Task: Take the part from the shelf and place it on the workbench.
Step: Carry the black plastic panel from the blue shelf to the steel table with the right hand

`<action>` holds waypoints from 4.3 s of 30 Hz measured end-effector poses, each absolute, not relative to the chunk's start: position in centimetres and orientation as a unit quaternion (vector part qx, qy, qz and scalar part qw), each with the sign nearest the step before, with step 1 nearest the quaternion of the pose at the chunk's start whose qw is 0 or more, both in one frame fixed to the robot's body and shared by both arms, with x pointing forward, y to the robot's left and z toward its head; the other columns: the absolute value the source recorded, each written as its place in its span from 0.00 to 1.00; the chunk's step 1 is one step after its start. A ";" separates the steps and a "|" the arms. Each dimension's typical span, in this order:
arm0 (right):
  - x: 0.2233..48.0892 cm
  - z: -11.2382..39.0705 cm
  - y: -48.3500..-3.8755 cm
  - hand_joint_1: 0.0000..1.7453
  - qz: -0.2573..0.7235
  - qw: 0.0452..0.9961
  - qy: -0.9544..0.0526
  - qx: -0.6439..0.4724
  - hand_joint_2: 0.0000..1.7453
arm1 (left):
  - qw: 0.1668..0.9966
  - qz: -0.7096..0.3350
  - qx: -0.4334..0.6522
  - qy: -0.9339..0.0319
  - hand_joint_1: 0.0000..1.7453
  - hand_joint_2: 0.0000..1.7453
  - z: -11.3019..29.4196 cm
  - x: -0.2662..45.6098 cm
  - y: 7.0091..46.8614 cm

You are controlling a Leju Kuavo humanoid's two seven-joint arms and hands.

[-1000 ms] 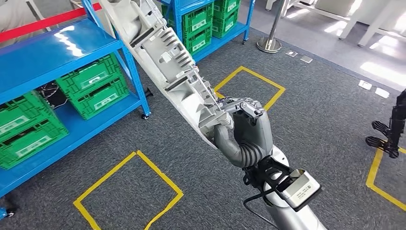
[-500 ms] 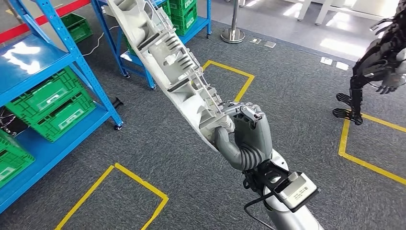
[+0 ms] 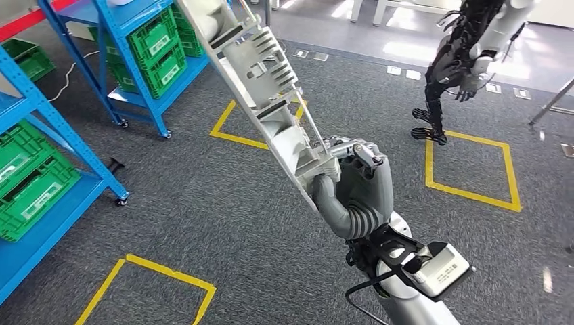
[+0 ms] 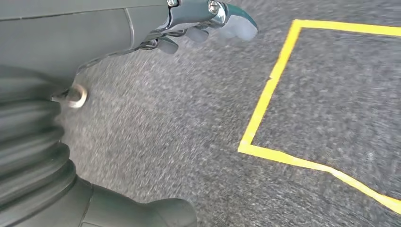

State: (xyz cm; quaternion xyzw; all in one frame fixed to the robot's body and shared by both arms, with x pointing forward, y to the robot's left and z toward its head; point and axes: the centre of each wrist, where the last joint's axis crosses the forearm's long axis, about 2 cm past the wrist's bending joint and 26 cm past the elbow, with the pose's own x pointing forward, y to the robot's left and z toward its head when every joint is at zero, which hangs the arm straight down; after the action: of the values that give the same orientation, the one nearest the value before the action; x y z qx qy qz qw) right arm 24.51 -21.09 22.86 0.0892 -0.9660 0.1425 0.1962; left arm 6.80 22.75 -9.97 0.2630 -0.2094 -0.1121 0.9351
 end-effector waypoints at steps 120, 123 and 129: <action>24.9 25.0 -20.1 0.95 0.123 0.160 -0.975 0.089 1.00 | 0.917 -0.179 0.268 -0.234 0.00 1.00 -10.0 7.4 24.0; 25.0 24.9 -20.1 0.95 0.125 0.160 -0.975 0.092 1.00 | 0.917 -0.178 0.268 -0.235 0.00 1.00 -10.0 7.3 24.0; 25.0 25.1 -20.1 0.95 0.127 0.158 -0.975 0.093 1.00 | 0.916 -0.178 0.267 -0.241 0.00 1.00 -10.0 7.7 23.9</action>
State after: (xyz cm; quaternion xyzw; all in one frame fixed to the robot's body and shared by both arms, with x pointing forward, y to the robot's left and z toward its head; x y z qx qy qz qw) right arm 25.02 -20.07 25.06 0.0927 -0.9749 0.1265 0.1581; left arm 7.65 23.93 -9.96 0.2670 -0.2406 -0.1778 0.9161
